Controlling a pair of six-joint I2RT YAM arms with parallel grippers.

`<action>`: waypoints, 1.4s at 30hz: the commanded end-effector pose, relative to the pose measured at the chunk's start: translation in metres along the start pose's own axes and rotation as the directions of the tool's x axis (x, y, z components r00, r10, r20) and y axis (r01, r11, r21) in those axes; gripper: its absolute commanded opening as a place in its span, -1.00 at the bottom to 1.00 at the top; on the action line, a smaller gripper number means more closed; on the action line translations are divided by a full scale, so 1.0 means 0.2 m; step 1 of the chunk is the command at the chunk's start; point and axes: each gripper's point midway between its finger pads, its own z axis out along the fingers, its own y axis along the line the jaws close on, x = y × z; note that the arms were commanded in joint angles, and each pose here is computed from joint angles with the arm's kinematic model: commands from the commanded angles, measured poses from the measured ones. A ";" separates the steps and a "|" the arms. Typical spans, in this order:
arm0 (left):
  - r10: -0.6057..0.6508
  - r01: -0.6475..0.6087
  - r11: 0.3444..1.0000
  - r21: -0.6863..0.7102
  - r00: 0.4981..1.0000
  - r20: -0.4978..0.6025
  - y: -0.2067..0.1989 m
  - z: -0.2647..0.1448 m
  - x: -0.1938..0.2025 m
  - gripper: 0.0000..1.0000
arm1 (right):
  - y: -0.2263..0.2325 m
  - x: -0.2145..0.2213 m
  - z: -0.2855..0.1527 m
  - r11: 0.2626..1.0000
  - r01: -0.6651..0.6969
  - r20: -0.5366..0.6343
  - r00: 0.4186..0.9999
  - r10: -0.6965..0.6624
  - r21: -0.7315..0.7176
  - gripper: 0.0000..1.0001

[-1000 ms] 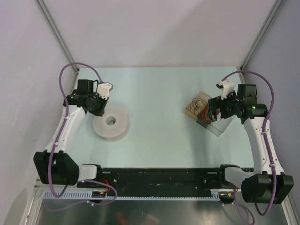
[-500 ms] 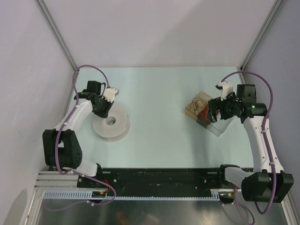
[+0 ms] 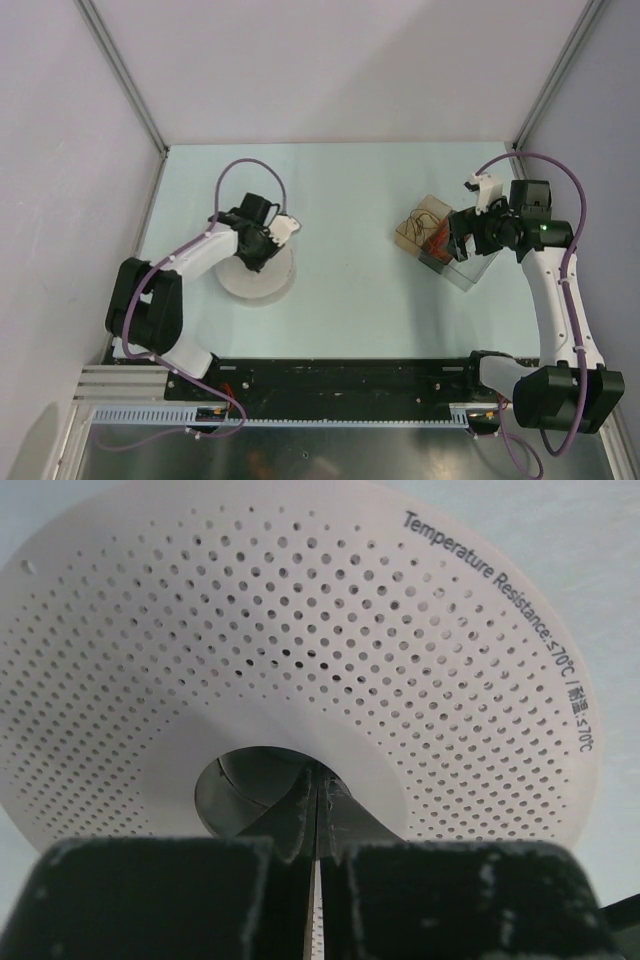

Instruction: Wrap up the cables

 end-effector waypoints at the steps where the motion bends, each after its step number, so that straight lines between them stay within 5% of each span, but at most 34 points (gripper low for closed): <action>1: 0.091 -0.093 0.995 0.024 0.992 0.084 -0.18 -0.01 -0.18 -1.00 | -0.02 -0.01 -0.01 1.000 -0.002 0.011 1.000 0.002 0.003 0.99; 10: 0.175 -0.202 0.961 0.187 0.973 0.148 -0.62 0.02 -0.45 -1.00 | -0.08 0.00 -0.01 0.999 -0.044 0.019 0.999 0.044 0.009 0.99; 20: 0.175 -0.230 0.946 0.227 0.955 0.240 -0.72 -0.05 -0.71 -0.96 | -0.10 -0.01 -0.02 0.999 -0.052 0.032 0.998 0.051 0.017 0.99; 28: 0.145 -0.242 0.956 0.167 0.882 0.449 -0.61 -0.61 -0.75 0.02 | -0.09 -0.10 0.01 0.999 -0.017 0.080 0.997 0.014 0.041 0.99; 36: -0.123 -0.065 0.966 0.252 0.740 0.662 -0.37 -1.14 -0.71 0.84 | -0.07 -0.28 0.22 0.984 0.141 0.098 0.983 -0.152 0.112 0.86; 42: -0.190 0.051 0.976 0.211 0.674 0.714 -0.25 -1.29 -0.63 0.99 | -0.08 -0.40 0.45 0.944 0.283 0.092 0.949 -0.300 0.168 0.53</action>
